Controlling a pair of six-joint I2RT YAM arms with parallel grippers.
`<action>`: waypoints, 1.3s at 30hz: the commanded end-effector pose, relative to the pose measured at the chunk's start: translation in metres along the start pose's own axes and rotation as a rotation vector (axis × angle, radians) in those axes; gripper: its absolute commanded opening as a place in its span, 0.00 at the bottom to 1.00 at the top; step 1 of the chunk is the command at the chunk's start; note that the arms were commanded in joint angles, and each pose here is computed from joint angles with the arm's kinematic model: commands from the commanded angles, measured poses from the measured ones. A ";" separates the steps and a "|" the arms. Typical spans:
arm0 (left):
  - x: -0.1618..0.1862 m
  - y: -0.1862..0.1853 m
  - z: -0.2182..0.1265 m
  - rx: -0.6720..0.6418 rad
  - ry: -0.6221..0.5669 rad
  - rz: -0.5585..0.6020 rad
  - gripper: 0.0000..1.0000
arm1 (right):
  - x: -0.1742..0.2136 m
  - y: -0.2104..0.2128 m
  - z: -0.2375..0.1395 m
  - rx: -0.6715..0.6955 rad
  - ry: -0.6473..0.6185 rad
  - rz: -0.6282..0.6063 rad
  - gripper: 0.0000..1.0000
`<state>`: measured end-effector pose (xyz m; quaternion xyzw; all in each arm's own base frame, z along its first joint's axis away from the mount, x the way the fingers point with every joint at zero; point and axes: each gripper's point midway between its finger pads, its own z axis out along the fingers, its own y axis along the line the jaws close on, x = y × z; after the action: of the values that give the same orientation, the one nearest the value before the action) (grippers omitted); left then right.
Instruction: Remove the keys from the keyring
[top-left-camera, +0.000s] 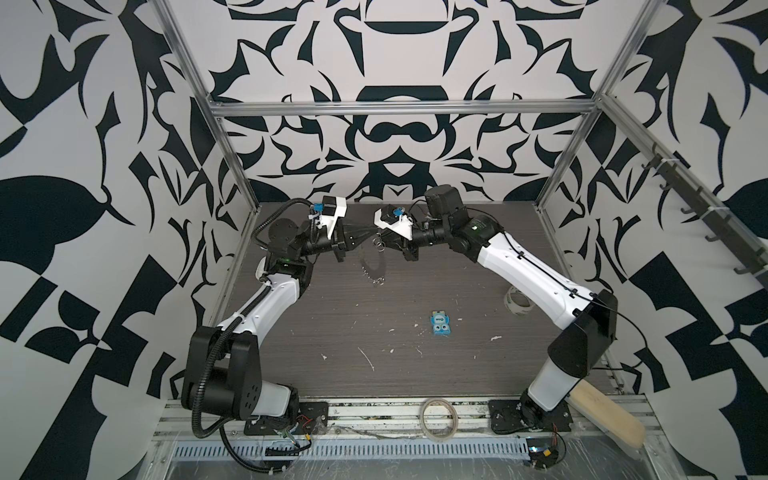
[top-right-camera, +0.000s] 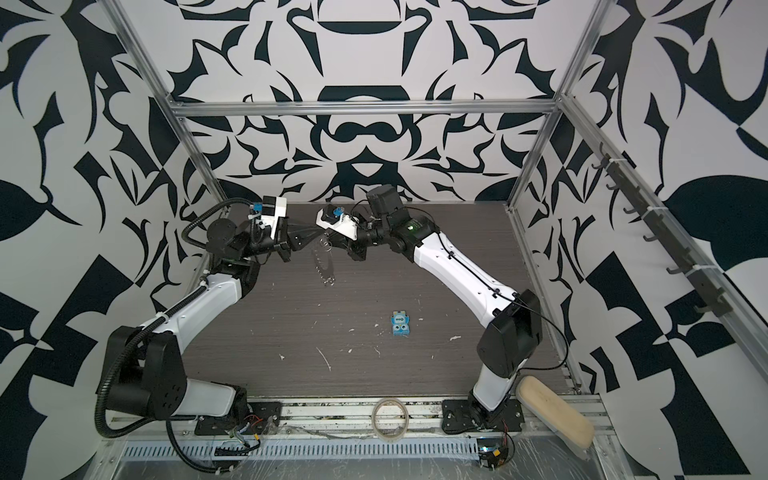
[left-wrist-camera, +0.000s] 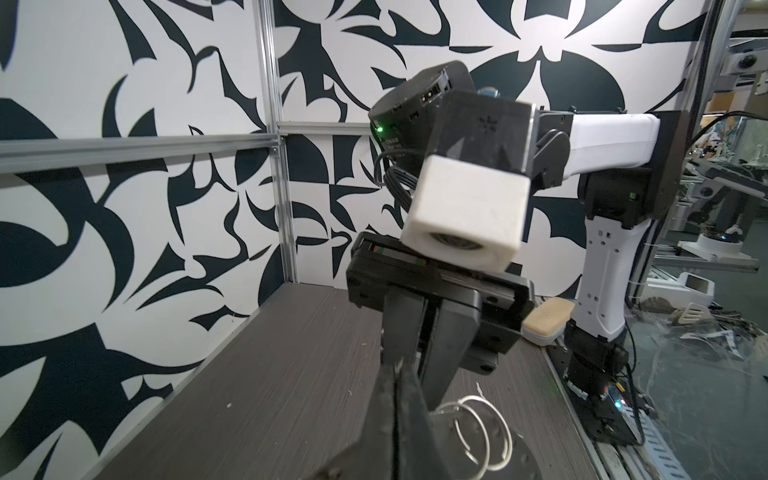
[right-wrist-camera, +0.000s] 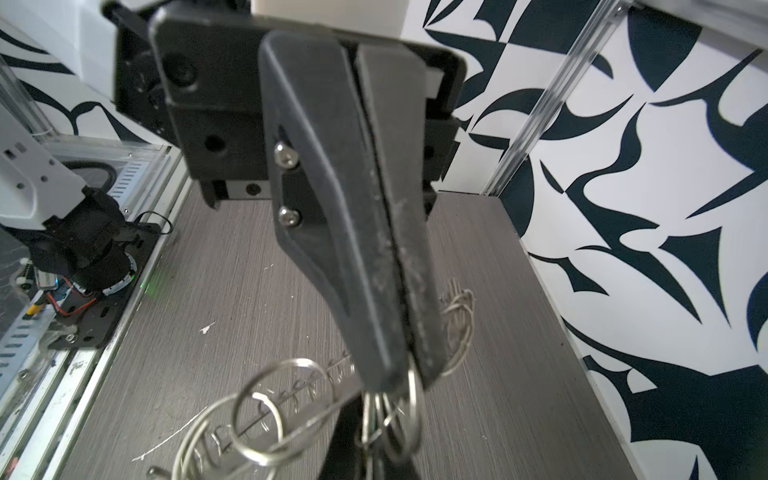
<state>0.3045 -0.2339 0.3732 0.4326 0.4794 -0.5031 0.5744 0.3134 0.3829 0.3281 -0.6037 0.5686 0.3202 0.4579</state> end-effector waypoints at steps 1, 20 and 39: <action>-0.027 -0.001 0.005 -0.044 -0.138 0.099 0.00 | -0.007 0.010 0.007 -0.037 -0.036 0.039 0.00; -0.032 0.004 0.016 -0.087 -0.245 0.159 0.00 | 0.004 0.022 0.037 -0.102 -0.012 0.061 0.00; -0.039 0.008 0.028 -0.130 -0.303 0.155 0.00 | -0.081 -0.025 0.028 0.078 -0.516 -0.059 0.00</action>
<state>0.3495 -0.2279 0.3896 0.3058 0.4488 -0.4590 0.7031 0.3668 0.4143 0.3499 -0.5192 0.5280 0.3478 0.5750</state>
